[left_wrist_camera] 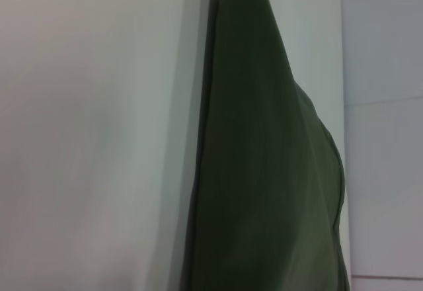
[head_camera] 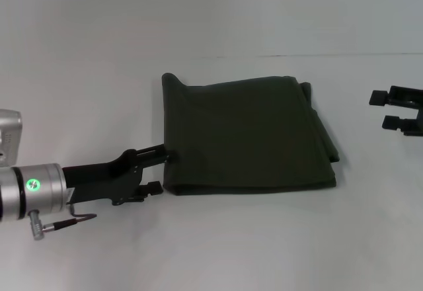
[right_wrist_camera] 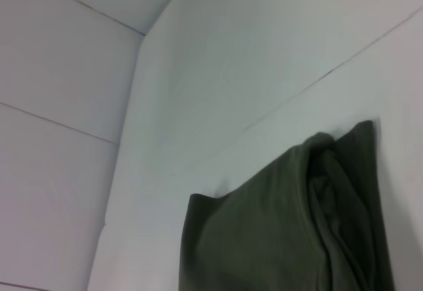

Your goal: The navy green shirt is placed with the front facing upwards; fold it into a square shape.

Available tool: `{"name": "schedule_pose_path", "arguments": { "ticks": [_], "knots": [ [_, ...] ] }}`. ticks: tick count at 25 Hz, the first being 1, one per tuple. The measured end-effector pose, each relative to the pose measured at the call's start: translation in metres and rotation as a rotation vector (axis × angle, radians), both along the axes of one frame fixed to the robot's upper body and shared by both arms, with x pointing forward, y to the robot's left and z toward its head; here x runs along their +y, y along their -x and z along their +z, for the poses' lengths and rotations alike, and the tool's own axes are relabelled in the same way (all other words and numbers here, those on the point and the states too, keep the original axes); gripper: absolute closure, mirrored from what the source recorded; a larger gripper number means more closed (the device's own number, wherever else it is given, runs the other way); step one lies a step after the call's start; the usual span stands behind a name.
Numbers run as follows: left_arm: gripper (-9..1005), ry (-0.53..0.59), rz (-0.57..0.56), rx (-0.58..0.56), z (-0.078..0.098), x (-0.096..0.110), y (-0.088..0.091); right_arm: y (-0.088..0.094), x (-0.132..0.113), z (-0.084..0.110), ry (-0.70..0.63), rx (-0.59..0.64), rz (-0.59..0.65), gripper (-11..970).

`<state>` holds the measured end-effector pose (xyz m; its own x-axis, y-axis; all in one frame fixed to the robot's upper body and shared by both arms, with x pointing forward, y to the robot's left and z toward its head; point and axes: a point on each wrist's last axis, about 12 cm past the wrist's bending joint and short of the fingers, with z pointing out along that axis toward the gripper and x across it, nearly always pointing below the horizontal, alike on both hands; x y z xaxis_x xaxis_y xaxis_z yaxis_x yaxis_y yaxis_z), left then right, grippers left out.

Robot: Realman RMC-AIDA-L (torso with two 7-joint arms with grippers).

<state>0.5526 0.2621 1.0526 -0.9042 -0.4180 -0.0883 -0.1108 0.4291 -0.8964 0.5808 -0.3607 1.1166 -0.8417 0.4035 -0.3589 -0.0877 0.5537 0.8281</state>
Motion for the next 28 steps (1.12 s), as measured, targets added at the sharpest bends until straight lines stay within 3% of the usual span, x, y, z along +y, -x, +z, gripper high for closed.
{"name": "schedule_pose_path", "arguments": {
  "ticks": [9, 28],
  "knots": [
    [71, -0.012, 0.044, 0.025, -0.01, -0.003, 0.001, -0.009, -0.005, 0.014, -0.012, -0.02, -0.01, 76],
    [197, -0.053, 0.062, 0.019, -0.018, -0.013, -0.005, -0.01, -0.006, 0.016, -0.024, -0.022, -0.022, 73]
  ]
}}
